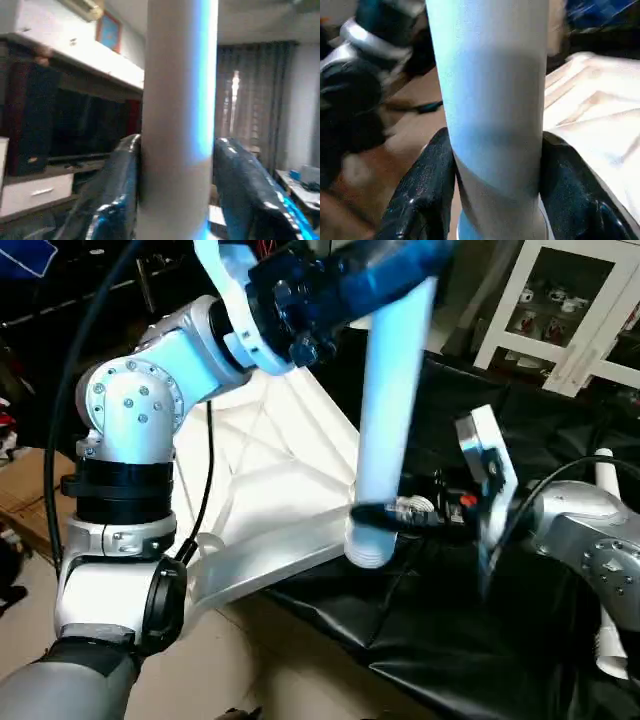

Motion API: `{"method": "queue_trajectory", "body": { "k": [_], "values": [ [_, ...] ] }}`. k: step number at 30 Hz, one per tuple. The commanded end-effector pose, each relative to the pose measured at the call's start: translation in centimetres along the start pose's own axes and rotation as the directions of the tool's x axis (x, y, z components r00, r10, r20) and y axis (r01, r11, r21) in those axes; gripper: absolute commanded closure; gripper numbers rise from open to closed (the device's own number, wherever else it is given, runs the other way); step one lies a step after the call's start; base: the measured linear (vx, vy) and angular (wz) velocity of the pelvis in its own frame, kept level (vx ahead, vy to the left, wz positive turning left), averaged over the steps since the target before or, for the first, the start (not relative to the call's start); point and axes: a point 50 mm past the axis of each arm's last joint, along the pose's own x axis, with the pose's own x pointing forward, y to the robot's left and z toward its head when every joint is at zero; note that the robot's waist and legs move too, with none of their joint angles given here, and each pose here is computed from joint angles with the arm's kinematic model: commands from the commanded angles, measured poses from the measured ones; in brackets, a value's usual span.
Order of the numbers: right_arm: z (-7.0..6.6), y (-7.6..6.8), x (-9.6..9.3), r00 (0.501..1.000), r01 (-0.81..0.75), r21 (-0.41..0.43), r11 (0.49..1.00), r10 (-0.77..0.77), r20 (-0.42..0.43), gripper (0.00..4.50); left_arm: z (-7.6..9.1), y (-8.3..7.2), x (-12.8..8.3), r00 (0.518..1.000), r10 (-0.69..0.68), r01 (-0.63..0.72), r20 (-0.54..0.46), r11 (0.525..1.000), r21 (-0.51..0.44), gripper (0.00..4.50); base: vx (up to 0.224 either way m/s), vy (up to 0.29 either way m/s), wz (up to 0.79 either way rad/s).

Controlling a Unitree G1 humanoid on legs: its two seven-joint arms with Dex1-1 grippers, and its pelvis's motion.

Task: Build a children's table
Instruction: Insert table leg to table base

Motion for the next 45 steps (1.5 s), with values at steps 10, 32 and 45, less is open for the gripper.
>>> {"method": "queue_trajectory", "body": {
  "k": [10, 32, 45],
  "values": [
    [2.2, -5.4, -5.4, 0.835, 0.539, -0.049, 0.841, -0.526, 0.163, 2.58, -1.8, 2.8, -6.3, 0.944, 0.33, -0.33, -0.016, 0.944, 0.014, 1.17, 0.0, 0.0, 0.0],
    [-6.0, -4.3, -3.1, 0.691, 0.716, 0.031, 0.697, -0.715, 0.108, 2.59, -16.9, 1.5, -10.7, 0.306, 0.948, -0.867, -0.085, 0.315, 0.386, 0.96, 0.0, 0.0, 0.0],
    [-4.9, -3.3, -6.3, 0.799, 0.579, 0.083, 0.811, -0.585, 0.139, 2.59, -21.1, -1.0, -8.7, 0.595, 0.665, -0.539, -0.451, 0.747, 0.389, 0.96, 0.0, 0.0, 0.0]
  ]
}}
